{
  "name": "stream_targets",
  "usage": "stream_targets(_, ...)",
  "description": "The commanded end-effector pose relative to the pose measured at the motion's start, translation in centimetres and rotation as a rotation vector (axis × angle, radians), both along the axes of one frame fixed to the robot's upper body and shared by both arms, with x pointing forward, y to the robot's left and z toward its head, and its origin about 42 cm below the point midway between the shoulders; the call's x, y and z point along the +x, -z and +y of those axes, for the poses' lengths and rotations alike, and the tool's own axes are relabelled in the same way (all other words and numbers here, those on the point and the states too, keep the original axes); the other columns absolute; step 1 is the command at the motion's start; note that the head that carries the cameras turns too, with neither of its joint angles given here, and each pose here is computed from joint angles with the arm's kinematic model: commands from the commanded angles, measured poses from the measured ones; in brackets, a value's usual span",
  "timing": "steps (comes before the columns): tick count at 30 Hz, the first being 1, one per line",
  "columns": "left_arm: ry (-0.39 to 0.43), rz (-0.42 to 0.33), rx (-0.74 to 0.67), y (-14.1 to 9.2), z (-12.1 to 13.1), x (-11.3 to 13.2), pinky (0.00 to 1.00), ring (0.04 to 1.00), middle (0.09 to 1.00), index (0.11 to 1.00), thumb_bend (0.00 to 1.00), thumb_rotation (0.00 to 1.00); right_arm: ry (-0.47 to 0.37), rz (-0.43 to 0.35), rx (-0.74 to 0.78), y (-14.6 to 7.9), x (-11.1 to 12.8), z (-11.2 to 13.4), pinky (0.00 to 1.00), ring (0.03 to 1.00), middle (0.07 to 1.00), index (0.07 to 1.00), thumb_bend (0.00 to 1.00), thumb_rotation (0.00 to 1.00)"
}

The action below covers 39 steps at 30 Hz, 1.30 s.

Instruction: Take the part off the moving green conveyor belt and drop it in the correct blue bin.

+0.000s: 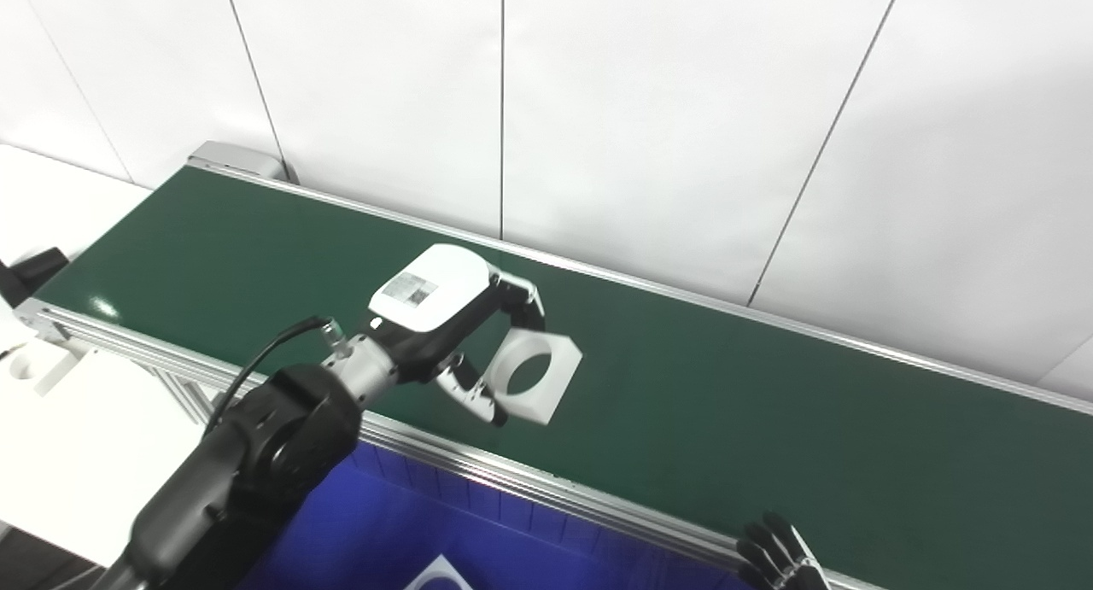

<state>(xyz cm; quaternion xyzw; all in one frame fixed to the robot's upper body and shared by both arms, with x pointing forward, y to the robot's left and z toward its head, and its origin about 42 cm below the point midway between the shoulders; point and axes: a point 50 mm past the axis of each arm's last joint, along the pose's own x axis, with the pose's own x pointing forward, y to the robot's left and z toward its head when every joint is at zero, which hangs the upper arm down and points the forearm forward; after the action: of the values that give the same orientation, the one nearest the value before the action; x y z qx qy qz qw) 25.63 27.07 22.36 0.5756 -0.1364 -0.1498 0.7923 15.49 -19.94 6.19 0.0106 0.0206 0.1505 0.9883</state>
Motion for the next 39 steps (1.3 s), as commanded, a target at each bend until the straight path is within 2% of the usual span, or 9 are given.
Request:
stream_targets(1, 0.008, -0.024, -0.001, -1.1, 0.5, -1.0, 0.78, 0.649, 0.556, 0.458, 0.51, 0.0, -0.011, -0.071, 0.012, -1.4, 0.3, 0.3, 0.84, 0.87, 0.884, 0.922, 0.63, 0.27)
stream_targets(3, 0.005, -0.01, -0.007, -0.8, 0.7, -2.1, 0.79, 0.663, 0.533, 0.467, 0.52, 0.0, -0.011, -0.072, 0.008, -1.5, 0.3, 0.3, 0.84, 0.868, 0.881, 0.921, 0.63, 0.27)
stream_targets(9, -0.012, 0.055, -0.04, 0.4, 1.3, -5.1, 0.69, 0.628, 0.555, 0.461, 0.51, 0.0, -0.014, -0.073, 0.014, -2.0, 0.4, 0.2, 0.84, 0.869, 0.882, 0.924, 0.62, 0.26)
stream_targets(16, -0.042, 0.087, -0.062, 1.1, 1.6, -7.0, 0.76, 0.611, 0.544, 0.466, 0.52, 0.0, -0.014, -0.078, 0.011, -2.6, 0.5, 0.1, 0.84, 0.869, 0.883, 0.926, 0.62, 0.25)
stream_targets(19, -0.05, 0.101, -0.066, 1.1, 1.5, -7.5, 0.78, 0.588, 0.536, 0.468, 0.52, 0.0, -0.013, -0.081, 0.012, -3.1, 0.6, -0.1, 0.85, 0.872, 0.886, 0.928, 0.61, 0.23)
stream_targets(24, -0.072, 0.132, -0.071, 1.6, 1.4, -8.0, 0.8, 0.624, 0.533, 0.468, 0.52, 0.0, -0.015, -0.086, 0.014, -3.6, 0.9, -0.4, 0.85, 0.876, 0.892, 0.93, 0.61, 0.25)
stream_targets(28, -0.099, 0.175, -0.076, 2.4, 1.5, -8.1, 0.78, 0.616, 0.512, 0.476, 0.52, 0.0, -0.011, -0.092, 0.02, -3.9, 1.1, -0.6, 0.85, 0.876, 0.891, 0.928, 0.61, 0.26)
stream_targets(33, -0.132, 0.228, -0.078, 3.5, 1.7, -8.1, 0.62, 0.563, 0.487, 0.485, 0.52, 0.0, -0.001, -0.098, 0.022, -4.3, 1.4, -1.0, 0.83, 0.861, 0.876, 0.919, 0.61, 0.29)
stream_targets(39, -0.148, 0.251, -0.086, 4.6, 1.7, -7.9, 0.62, 0.548, 0.487, 0.485, 0.52, 0.0, 0.009, -0.1, 0.03, -4.4, 1.8, -1.5, 0.82, 0.855, 0.87, 0.913, 0.63, 0.34)
